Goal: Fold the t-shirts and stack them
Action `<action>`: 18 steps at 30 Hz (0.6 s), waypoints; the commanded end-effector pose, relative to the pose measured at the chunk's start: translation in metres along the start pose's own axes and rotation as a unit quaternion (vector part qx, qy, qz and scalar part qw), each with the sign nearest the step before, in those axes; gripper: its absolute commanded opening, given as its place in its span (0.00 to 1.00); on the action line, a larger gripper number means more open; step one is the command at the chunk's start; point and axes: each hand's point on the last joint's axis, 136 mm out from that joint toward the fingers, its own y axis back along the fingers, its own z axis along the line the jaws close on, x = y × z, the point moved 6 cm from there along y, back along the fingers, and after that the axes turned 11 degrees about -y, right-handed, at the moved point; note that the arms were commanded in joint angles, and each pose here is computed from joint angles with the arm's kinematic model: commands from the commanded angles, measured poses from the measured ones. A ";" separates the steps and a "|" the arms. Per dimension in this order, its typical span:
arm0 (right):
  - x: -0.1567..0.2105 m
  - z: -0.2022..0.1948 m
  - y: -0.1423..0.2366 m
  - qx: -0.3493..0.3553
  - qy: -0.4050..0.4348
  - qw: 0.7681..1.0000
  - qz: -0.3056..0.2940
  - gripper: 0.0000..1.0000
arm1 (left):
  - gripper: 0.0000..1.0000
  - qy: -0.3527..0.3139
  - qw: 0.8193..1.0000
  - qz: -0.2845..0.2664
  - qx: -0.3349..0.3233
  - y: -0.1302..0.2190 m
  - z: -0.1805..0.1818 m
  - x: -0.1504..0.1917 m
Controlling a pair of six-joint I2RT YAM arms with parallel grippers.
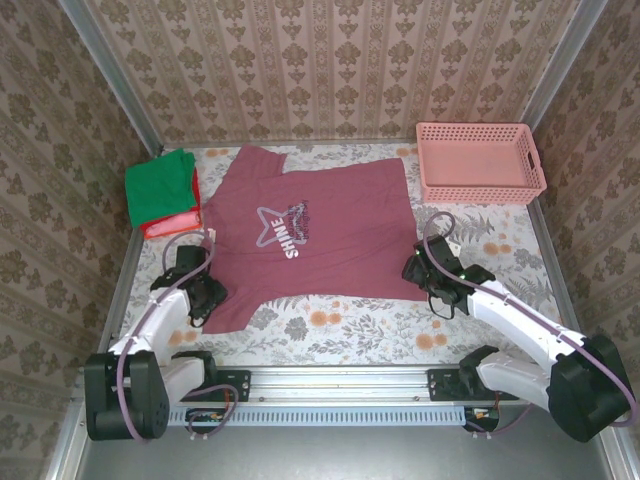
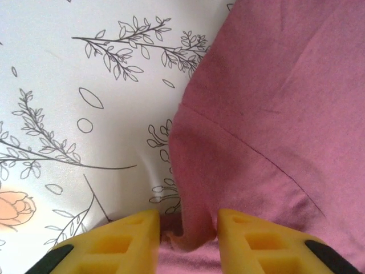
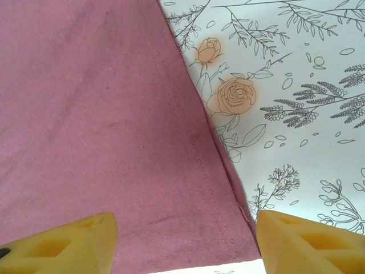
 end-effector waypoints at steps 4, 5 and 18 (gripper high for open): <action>0.006 -0.019 -0.003 0.031 -0.036 0.999 0.000 0.65 | 0.12 0.005 1.000 0.019 0.001 -0.015 0.002 0.005; 0.008 -0.022 -0.003 0.034 -0.043 0.998 0.002 0.62 | 0.07 0.003 1.000 0.019 0.002 -0.016 0.002 0.005; 0.033 -0.030 -0.028 0.058 -0.053 0.994 0.074 0.42 | 0.00 -0.002 1.000 0.005 0.009 -0.011 0.001 0.002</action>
